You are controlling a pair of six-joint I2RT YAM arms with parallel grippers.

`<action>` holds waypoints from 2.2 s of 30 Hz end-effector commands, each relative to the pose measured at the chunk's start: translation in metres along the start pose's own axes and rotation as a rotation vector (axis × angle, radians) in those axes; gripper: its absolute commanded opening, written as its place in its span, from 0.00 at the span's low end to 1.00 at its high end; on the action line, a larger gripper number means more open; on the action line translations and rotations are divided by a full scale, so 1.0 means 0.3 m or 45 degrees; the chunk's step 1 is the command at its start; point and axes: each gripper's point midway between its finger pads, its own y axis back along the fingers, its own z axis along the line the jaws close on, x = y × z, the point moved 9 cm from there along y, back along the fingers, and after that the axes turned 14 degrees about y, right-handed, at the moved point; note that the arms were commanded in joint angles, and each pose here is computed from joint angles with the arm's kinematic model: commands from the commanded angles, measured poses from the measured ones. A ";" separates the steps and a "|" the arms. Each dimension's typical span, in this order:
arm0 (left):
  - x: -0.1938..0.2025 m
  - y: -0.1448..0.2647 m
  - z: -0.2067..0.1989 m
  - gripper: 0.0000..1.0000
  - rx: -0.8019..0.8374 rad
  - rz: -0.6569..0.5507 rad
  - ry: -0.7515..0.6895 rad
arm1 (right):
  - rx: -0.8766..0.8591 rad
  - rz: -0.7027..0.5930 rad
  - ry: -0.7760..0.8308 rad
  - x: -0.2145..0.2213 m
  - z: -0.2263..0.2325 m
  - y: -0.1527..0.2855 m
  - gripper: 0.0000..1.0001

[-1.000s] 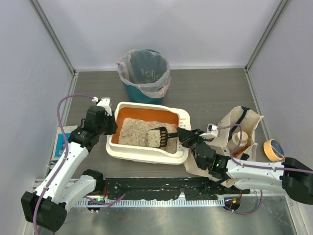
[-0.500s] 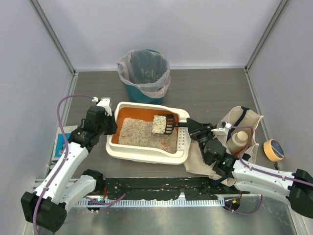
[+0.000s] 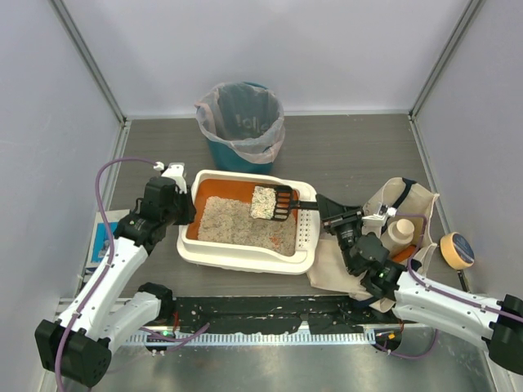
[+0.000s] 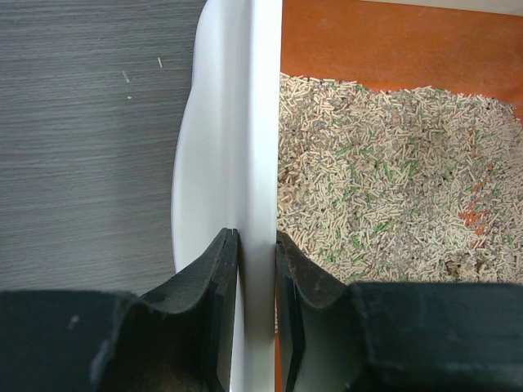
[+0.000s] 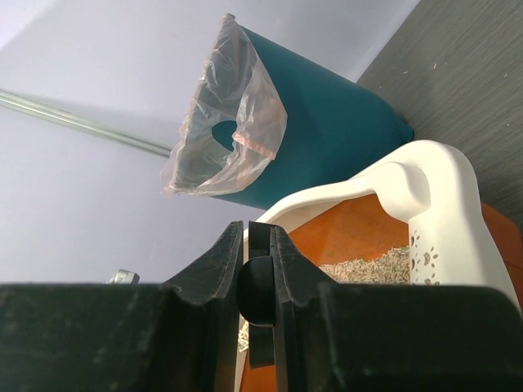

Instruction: Clean the litter box

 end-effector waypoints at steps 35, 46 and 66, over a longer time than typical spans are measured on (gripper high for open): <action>-0.009 0.010 -0.003 0.25 0.012 -0.030 -0.005 | -0.048 0.009 -0.278 0.013 0.004 -0.005 0.01; -0.009 0.013 -0.002 0.25 0.014 -0.029 -0.002 | -0.082 0.002 -0.380 0.029 -0.011 -0.024 0.01; -0.006 0.004 -0.006 0.25 0.019 -0.010 -0.004 | -0.120 -0.018 -0.269 -0.010 0.019 -0.027 0.01</action>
